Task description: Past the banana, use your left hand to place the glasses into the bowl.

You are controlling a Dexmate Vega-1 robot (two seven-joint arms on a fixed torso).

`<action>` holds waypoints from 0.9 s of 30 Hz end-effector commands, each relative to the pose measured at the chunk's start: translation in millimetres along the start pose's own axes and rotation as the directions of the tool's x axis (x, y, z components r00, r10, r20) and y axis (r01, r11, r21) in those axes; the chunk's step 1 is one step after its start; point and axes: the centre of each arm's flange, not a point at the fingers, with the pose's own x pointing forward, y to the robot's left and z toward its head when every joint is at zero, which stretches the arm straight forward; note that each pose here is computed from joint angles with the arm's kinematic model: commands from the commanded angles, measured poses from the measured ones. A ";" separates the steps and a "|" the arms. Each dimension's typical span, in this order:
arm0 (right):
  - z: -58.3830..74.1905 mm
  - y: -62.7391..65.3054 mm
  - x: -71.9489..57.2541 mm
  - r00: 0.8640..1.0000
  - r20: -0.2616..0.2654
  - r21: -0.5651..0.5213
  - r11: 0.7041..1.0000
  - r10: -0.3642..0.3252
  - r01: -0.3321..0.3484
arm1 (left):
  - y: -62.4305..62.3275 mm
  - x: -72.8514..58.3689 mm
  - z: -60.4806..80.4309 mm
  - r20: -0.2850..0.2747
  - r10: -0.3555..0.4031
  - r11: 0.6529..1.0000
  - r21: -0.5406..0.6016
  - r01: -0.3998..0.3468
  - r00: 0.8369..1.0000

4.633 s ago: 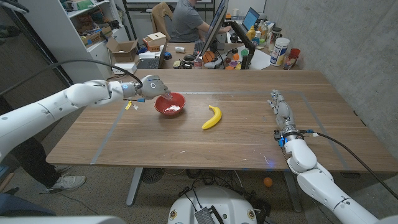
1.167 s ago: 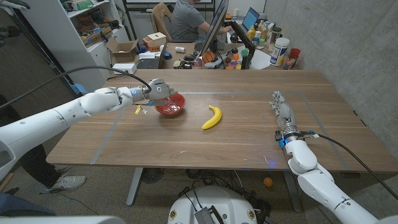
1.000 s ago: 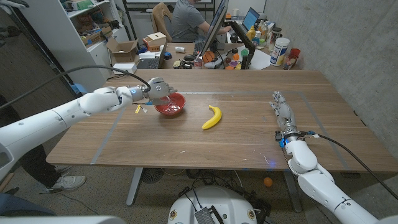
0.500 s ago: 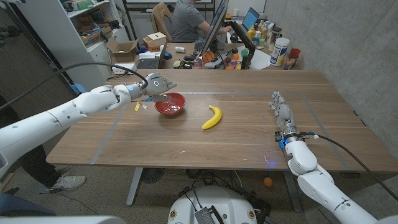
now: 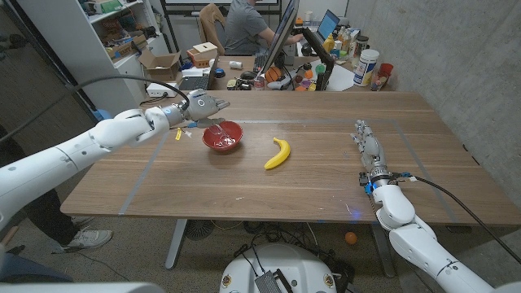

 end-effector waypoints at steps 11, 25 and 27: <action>4.5 -2.6 -5.0 1.000 0.002 -0.002 1.000 -0.002 0.002 | 20.4 -4.2 -14.0 -0.111 0.042 0.997 -0.056 -0.048 0.993; 4.7 -4.1 -8.6 1.000 0.005 0.000 1.000 -0.004 0.004 | 33.2 -8.3 -20.4 -0.164 0.060 0.989 -0.127 -0.081 0.985; 4.3 -4.0 -9.4 1.000 0.006 0.001 1.000 -0.003 0.003 | 34.9 -9.9 -20.6 -0.167 0.062 0.987 -0.135 -0.085 0.984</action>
